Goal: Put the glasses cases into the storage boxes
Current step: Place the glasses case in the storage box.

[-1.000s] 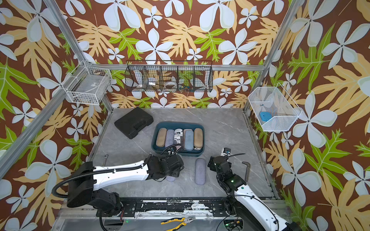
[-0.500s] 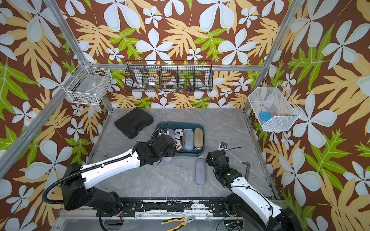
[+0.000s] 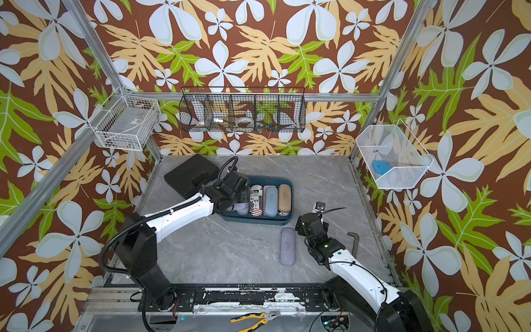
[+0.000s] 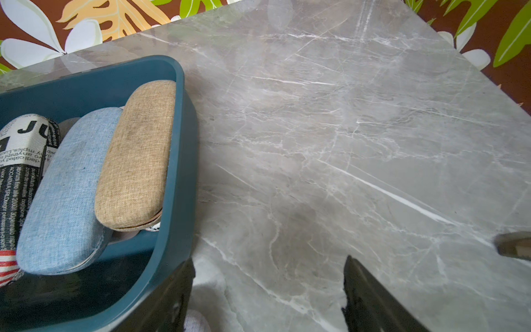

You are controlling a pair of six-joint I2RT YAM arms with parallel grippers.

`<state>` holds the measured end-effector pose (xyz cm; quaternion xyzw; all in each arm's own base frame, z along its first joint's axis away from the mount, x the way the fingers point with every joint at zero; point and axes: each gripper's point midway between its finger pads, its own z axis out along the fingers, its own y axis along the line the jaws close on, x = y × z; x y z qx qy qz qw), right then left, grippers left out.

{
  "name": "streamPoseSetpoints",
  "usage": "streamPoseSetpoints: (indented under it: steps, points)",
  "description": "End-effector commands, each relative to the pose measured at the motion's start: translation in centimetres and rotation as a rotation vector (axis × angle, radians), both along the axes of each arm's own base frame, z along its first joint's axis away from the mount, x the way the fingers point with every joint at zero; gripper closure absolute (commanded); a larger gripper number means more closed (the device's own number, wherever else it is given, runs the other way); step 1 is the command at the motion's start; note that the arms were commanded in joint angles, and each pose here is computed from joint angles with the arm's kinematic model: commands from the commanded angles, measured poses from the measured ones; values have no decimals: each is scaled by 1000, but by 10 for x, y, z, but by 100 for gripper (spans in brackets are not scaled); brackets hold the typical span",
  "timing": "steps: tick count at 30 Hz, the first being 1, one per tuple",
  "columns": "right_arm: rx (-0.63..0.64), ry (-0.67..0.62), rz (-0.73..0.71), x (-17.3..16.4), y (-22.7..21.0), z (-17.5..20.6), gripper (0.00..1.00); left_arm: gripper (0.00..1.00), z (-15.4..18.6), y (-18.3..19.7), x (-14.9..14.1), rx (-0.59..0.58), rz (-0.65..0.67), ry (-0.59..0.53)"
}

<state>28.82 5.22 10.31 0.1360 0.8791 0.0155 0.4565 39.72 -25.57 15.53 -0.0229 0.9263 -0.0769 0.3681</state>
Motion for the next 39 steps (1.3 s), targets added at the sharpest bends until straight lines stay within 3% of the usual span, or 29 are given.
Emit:
streamPoseSetpoints:
  steps: [1,22,33,39]
  points:
    - [-4,-19,-21,4,-3,5,19,36,-4,-2,10,14,-1,-8]
    - [8,-6,-35,4,-3,1,19,36,-65,-10,21,47,-5,88]
    - [12,-7,-36,6,-1,3,19,35,-63,-20,24,4,-29,81]
    - [11,1,-30,8,1,1,19,28,-61,-17,23,19,-28,78]
